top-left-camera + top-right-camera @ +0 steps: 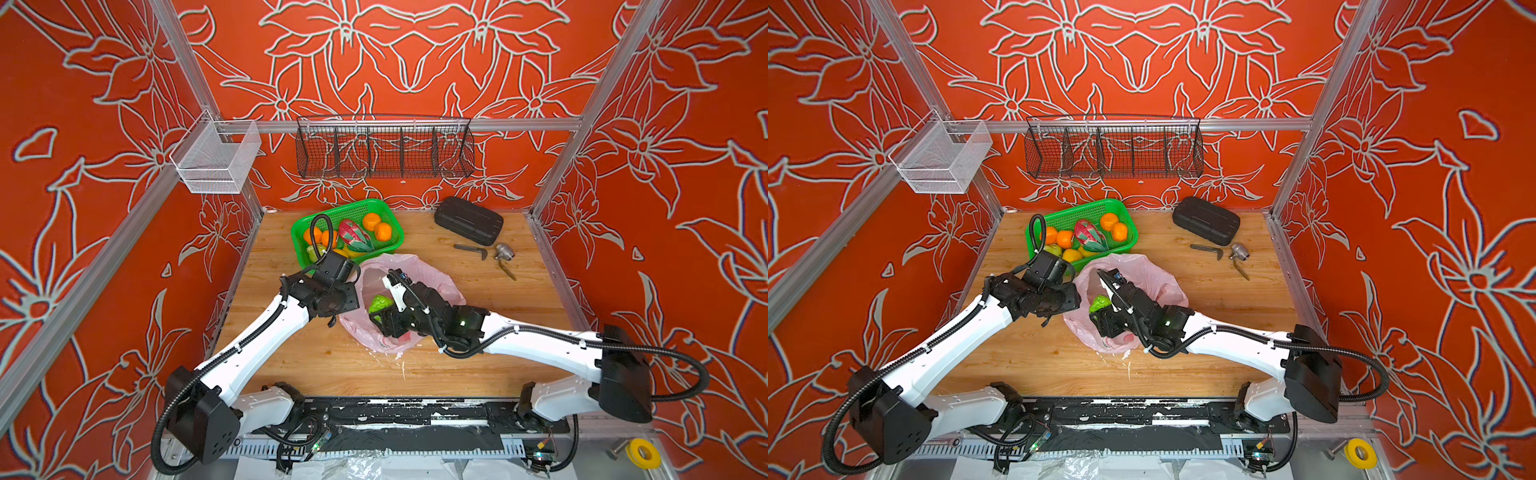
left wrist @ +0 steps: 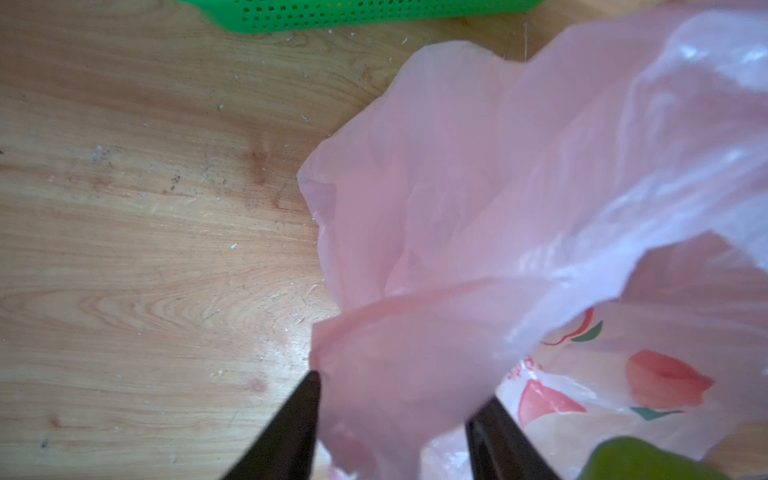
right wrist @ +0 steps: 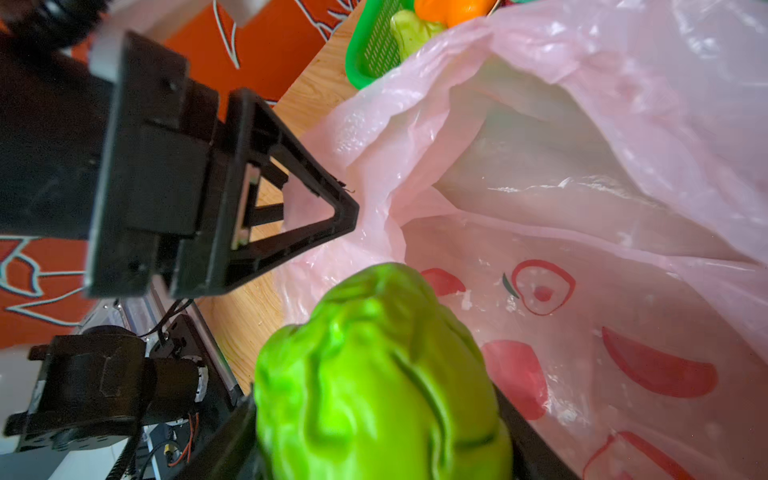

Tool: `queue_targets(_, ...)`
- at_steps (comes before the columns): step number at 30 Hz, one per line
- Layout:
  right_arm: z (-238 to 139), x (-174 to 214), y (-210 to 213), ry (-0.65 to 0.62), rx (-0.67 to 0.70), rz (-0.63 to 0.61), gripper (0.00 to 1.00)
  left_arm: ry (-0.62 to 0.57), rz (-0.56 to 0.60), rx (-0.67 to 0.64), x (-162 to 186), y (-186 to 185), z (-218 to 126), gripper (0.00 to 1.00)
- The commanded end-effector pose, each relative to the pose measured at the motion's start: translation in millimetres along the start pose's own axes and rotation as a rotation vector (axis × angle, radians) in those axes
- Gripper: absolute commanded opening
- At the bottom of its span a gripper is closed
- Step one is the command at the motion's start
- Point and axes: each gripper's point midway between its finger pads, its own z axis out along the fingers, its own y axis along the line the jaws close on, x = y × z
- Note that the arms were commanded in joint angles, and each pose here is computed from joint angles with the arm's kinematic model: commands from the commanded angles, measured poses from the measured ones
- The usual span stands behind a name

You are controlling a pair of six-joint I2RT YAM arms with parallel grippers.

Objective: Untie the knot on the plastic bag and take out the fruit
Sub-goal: 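Lift the green chayote out of the bag toward the left gripper, then grasp the chayote with the left gripper while the right gripper releases it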

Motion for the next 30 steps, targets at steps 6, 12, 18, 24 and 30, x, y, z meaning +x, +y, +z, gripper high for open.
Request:
queue_targets(6,-43.8,-62.9,-7.8,-0.078,-0.04,0.24,0.56,-0.315,0.187,0.304,-46.7,-47.6,-80.9,0.71)
queue_targets(12,-64.3,-108.2,-24.2,-0.071,-0.17,0.569,0.55,-0.492,0.575,0.608,-51.5,-108.8,-140.6,0.8)
queue_targets(18,-82.4,-142.2,-24.2,-0.076,-0.31,0.768,0.54,-0.573,0.9,0.748,-46.4,-148.4,-161.4,0.88)
queue_targets(24,-105.5,-165.1,-10.9,-0.089,-0.444,0.839,0.54,-0.671,1.056,0.823,-54.8,-176.8,-176.9,0.98)
queue_targets(30,-122.4,-174.9,1.1,-0.107,-0.515,0.828,0.55,-0.656,1.101,0.917,-60.3,-204.9,-179.5,1.0)
